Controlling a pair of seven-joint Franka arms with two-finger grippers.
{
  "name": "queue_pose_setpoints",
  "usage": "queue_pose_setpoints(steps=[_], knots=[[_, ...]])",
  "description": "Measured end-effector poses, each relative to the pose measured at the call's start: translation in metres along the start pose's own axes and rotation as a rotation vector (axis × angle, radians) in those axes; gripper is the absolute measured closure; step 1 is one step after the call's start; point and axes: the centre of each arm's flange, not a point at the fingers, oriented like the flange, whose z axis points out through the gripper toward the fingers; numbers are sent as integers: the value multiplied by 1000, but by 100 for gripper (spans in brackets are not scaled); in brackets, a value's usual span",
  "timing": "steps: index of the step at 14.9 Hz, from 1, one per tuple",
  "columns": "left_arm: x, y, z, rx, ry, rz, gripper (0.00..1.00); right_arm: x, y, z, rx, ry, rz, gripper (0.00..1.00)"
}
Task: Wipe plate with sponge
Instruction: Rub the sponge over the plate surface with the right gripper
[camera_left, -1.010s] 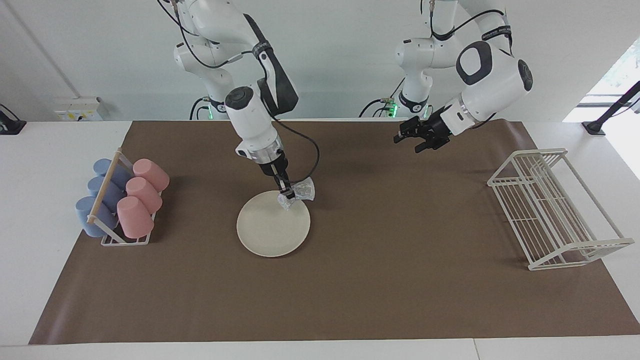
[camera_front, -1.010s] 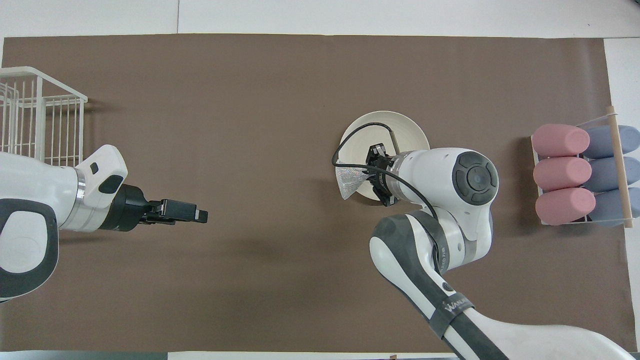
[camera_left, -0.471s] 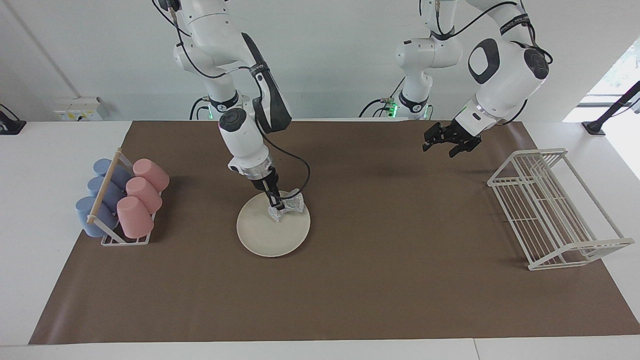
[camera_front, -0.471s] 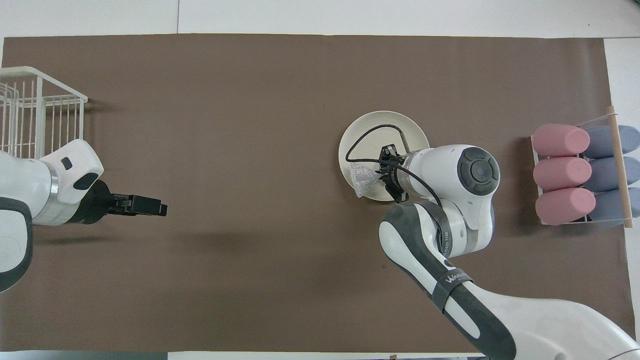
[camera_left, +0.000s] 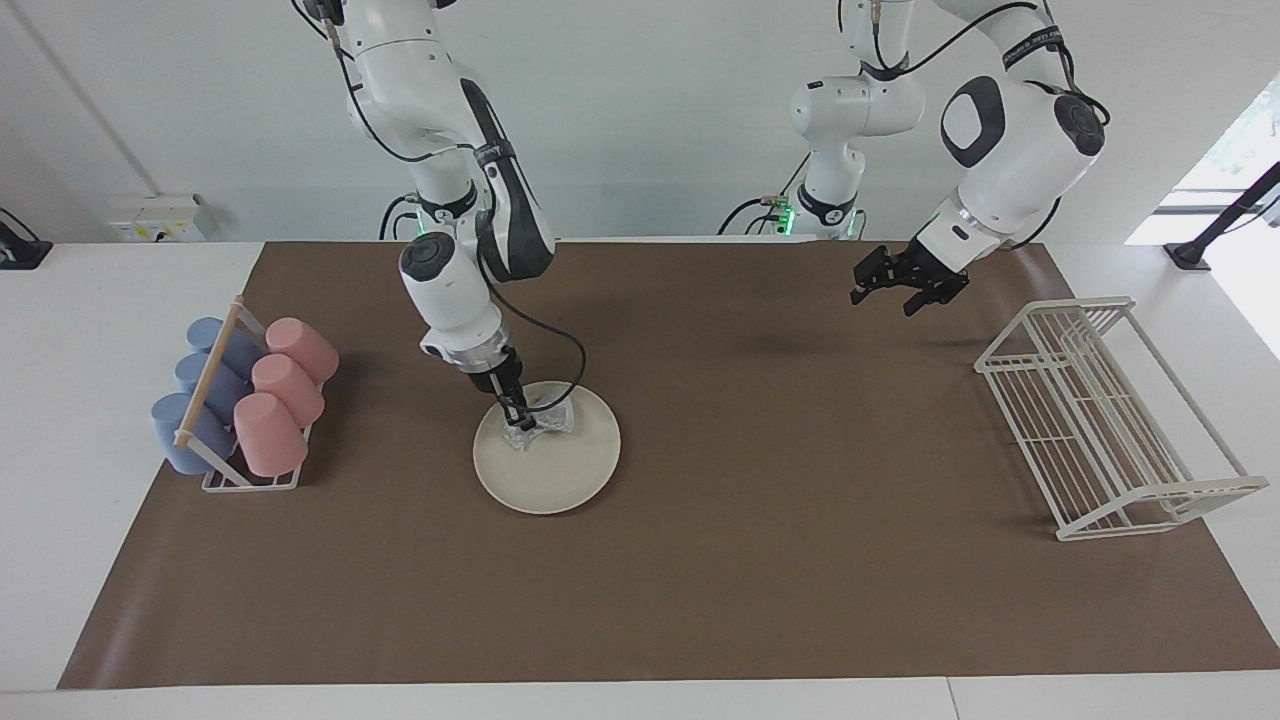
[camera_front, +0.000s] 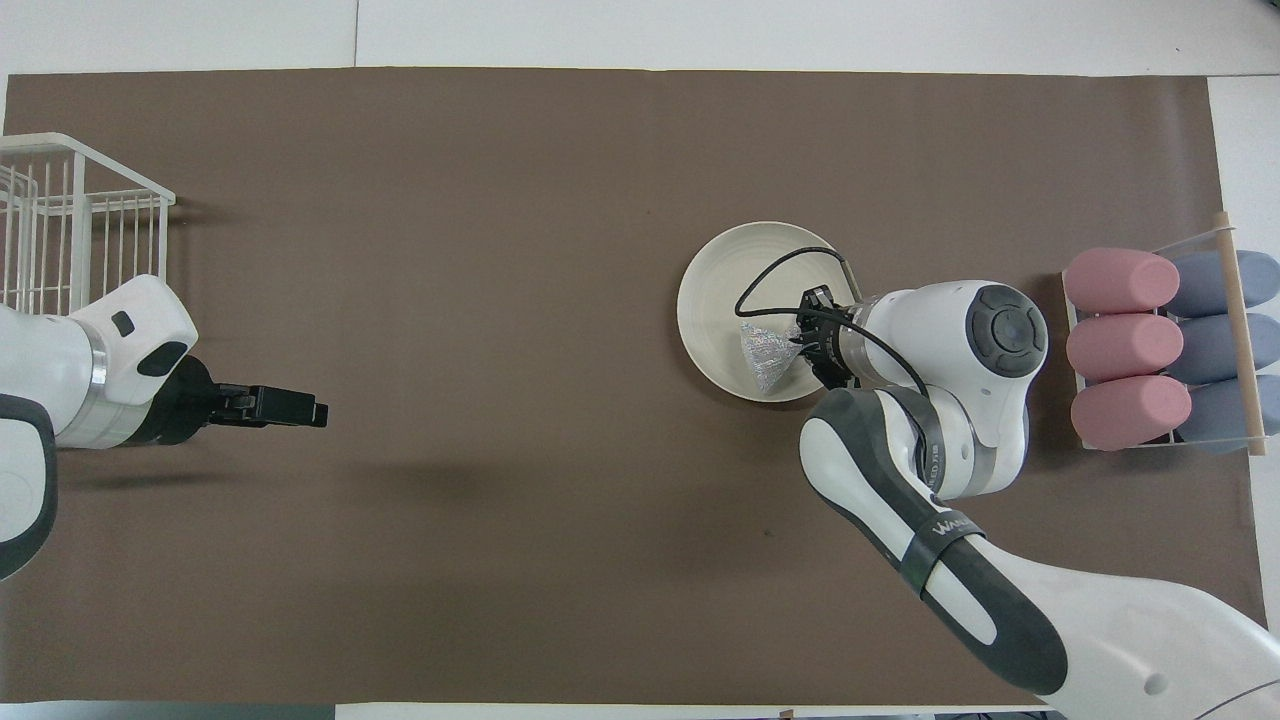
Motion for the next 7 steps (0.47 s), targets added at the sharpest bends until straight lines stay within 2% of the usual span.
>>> queue_pose_setpoints(steps=[3, 5, 7], knots=[[1, 1, -2, 1, 7, 3, 0, 1, 0, 3, 26, -40, 46, 91], [1, 1, -3, 1, 9, 3, 0, -24, -3, 12, 75, -89, 88, 91], [1, 2, -3, 1, 9, 3, 0, -49, -4, 19, 98, -111, 94, 91]])
